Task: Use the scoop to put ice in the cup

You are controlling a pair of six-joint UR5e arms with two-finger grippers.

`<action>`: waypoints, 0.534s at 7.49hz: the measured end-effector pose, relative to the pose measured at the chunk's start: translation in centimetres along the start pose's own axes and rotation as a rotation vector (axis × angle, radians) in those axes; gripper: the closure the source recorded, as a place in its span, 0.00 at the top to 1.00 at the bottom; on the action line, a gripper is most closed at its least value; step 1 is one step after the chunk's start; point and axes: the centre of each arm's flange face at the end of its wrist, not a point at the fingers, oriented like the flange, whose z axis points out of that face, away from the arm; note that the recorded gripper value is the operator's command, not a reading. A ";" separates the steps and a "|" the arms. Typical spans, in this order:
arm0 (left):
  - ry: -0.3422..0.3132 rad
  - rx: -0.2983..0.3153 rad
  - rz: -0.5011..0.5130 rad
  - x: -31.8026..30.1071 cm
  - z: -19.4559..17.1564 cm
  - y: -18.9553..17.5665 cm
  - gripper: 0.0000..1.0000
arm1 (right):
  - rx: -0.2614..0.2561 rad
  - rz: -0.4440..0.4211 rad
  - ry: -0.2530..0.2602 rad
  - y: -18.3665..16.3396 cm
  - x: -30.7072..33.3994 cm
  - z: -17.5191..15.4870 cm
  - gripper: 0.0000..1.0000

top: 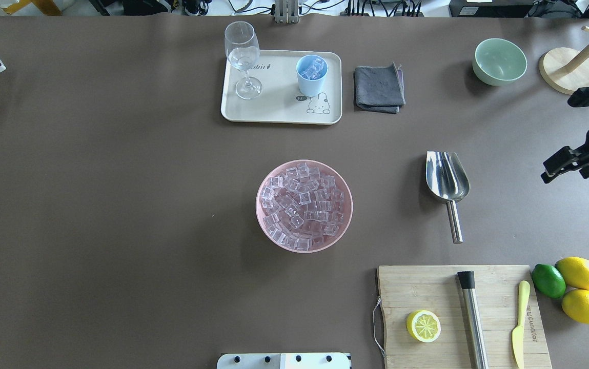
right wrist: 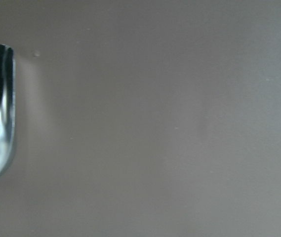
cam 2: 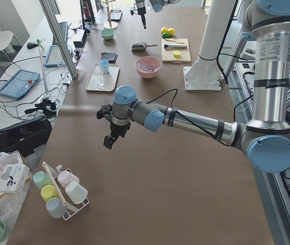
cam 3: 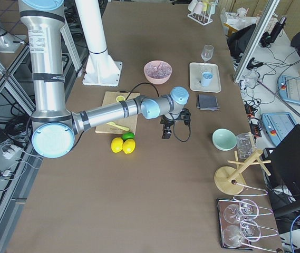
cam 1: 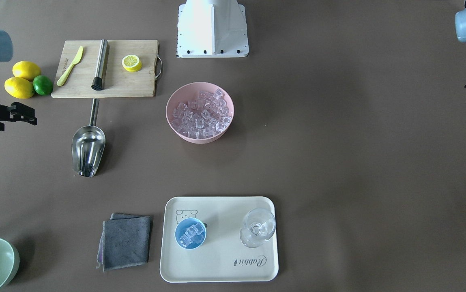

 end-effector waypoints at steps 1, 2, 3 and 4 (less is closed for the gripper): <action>0.036 -0.030 -0.074 -1.5 -0.4 1.9 0.99 | 0.035 0.018 0.048 1.1 4.1 -1.3 0.99; 0.059 -0.064 -0.144 -2.8 -0.6 3.8 0.99 | 0.063 0.062 0.096 2.4 8.0 -2.4 0.99; 0.087 -0.097 -0.208 -3.8 -0.4 5.4 0.99 | 0.082 0.097 0.126 4.0 11.7 -3.4 0.99; 0.113 -0.120 -0.265 -4.8 -0.2 6.7 0.99 | 0.092 0.095 0.142 5.4 14.9 -4.3 0.99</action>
